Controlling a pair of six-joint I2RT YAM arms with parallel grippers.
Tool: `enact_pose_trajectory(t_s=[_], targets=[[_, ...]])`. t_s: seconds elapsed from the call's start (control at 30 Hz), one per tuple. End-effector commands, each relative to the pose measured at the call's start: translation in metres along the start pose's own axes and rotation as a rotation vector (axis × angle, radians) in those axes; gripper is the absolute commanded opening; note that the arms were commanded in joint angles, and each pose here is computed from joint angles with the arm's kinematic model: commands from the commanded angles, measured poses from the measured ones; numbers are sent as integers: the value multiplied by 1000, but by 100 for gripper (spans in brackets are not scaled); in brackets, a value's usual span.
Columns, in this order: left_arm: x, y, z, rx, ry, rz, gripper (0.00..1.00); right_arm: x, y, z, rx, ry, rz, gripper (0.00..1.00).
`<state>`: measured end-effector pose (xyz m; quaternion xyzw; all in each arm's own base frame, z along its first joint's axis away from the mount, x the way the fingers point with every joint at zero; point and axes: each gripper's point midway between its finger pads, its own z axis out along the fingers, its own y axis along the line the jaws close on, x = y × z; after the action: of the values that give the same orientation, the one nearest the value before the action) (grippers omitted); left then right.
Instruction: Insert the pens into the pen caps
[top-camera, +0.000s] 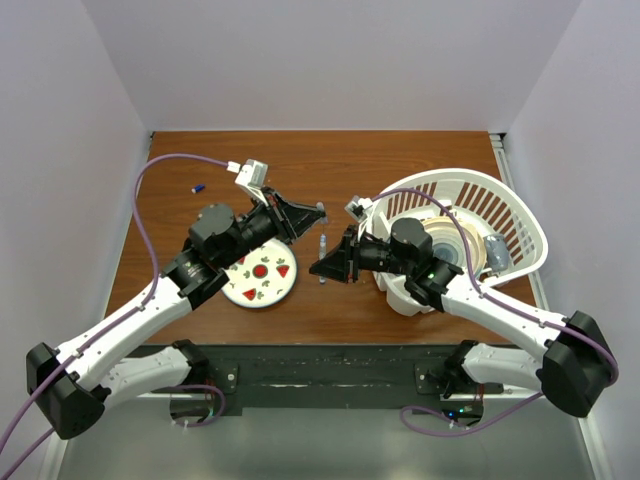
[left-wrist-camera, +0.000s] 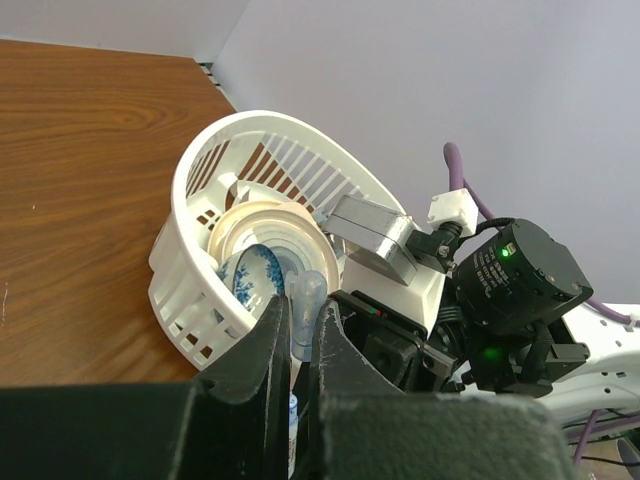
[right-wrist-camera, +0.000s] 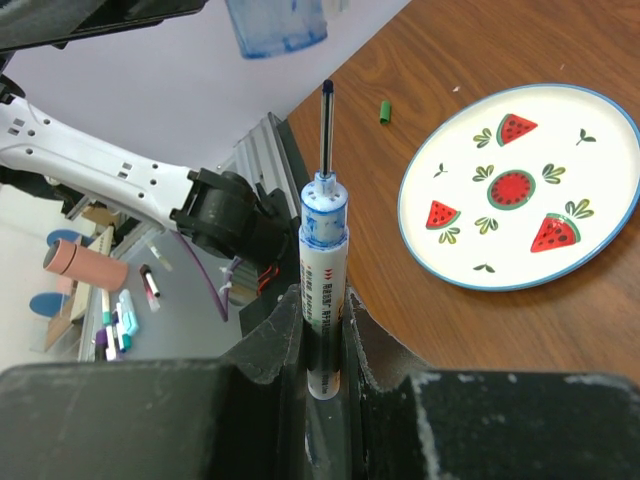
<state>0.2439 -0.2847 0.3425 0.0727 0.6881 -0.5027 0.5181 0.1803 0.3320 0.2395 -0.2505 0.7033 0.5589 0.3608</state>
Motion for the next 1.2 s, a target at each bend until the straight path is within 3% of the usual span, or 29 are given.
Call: enact_pose_trajectory(t_s=[0.0, 0.4, 0.97, 1.17], targets=[[-8, -4, -3, 12, -25, 26, 0, -26, 19, -3, -37, -64, -59, 0], [-1, -6, -2, 37, 6, 33, 0, -29, 20, -3, -32, -74, -61, 0], [43, -12, -17, 97, 256, 66, 0, -50, 17, -9, 56, -81, -160, 0], [37, -22, -27, 111, 292, 99, 0, -57, 21, -18, 80, -85, -219, 0]])
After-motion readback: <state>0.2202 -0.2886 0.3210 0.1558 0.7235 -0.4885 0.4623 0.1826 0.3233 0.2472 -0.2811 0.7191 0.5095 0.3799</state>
